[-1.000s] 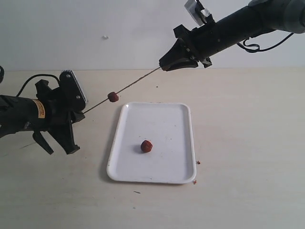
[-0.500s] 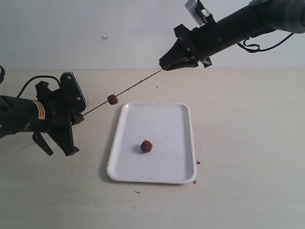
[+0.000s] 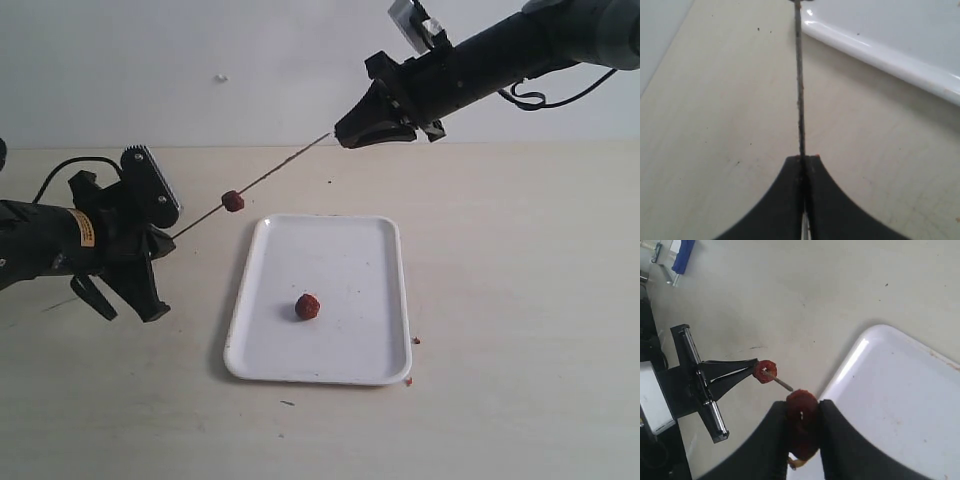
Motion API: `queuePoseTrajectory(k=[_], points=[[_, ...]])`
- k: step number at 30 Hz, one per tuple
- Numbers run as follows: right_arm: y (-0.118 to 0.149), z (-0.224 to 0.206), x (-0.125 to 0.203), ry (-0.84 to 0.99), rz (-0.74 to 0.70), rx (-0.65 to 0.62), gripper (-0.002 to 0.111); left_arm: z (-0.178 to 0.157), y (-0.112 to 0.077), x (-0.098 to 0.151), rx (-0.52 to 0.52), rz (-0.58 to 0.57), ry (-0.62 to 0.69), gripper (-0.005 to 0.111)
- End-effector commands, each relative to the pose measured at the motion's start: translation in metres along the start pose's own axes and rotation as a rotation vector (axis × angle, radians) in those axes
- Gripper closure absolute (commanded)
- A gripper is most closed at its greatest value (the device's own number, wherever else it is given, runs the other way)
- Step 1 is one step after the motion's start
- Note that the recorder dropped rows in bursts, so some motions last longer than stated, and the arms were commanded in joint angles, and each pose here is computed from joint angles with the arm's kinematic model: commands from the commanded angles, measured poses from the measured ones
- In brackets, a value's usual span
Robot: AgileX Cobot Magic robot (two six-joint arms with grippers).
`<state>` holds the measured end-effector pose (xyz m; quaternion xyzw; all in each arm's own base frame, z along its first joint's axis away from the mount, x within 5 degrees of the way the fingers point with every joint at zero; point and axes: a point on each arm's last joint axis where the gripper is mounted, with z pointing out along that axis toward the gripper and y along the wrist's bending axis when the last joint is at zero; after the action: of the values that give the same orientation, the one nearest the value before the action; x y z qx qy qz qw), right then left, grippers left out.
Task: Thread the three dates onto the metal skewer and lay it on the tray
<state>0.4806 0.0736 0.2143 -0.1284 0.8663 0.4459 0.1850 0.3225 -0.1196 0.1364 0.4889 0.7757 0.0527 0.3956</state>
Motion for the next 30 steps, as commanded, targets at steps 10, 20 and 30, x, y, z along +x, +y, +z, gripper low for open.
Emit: queuePoseTrajectory(k=[10, 20, 30], points=[[0.0017, -0.0021, -0.0015, -0.024, 0.011, -0.026, 0.087, -0.0004, -0.0006, -0.0007, 0.003, 0.006, 0.000, 0.107], [0.0018, -0.0021, -0.0016, -0.025, -0.001, -0.027, 0.087, -0.0002, -0.0038, -0.0046, 0.008, 0.013, -0.015, 0.107], [0.0024, -0.0014, -0.0016, -0.024, -0.008, -0.028, 0.087, -0.0001, -0.0063, -0.0098, 0.006, 0.015, -0.046, 0.107]])
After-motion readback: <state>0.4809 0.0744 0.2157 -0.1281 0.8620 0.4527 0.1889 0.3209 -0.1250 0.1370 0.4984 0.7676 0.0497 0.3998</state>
